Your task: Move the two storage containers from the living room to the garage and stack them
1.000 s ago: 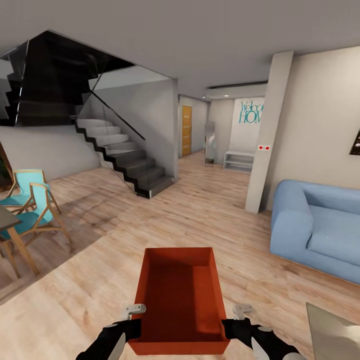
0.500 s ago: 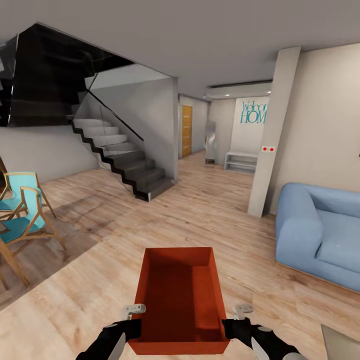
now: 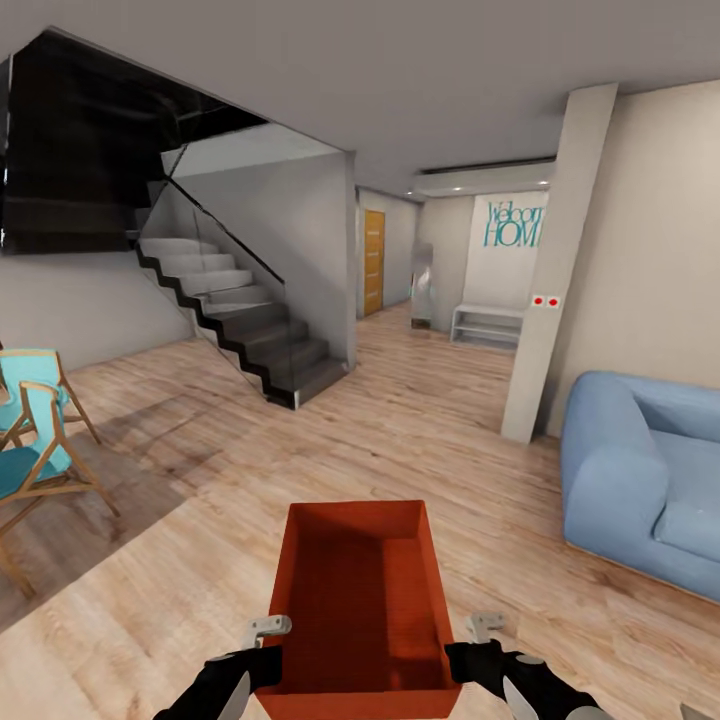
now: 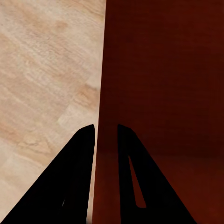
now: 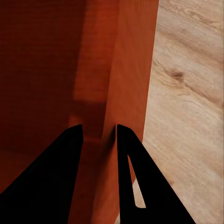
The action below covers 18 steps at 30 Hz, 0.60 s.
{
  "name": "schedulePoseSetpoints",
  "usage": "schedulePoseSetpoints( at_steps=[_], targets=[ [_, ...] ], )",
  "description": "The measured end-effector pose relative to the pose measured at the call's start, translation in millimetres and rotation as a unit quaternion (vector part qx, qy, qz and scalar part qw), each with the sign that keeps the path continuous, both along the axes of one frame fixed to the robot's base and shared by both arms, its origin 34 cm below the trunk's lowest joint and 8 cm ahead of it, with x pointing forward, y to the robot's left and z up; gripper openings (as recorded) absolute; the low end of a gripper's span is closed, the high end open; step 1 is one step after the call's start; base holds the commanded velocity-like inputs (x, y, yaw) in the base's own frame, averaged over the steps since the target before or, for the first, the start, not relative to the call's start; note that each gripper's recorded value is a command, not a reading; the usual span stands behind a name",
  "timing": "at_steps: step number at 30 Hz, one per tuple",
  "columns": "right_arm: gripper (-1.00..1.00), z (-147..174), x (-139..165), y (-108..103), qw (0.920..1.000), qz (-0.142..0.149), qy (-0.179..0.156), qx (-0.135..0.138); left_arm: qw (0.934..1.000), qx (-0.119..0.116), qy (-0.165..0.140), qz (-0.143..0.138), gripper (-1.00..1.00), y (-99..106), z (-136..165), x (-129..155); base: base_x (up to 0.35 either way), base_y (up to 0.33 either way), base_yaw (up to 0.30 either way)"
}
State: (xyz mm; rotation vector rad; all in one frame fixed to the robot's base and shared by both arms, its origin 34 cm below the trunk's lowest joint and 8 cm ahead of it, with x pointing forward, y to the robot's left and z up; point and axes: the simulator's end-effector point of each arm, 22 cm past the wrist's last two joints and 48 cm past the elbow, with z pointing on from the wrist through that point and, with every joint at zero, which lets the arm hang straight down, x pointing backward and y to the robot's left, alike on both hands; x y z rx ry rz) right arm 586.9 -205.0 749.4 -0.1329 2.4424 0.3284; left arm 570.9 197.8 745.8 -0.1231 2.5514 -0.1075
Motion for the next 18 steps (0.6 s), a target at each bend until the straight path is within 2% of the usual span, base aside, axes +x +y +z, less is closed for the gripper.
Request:
schedulePoseSetpoints(
  at_steps=[18],
  targets=[
    [-1.00,-0.9,-1.1,-0.6,1.0000,0.000,0.002,-0.001,1.0000,0.000,0.002,0.000,-1.00,-0.6,-1.0,-1.2,0.325,0.000,0.000]
  ],
)
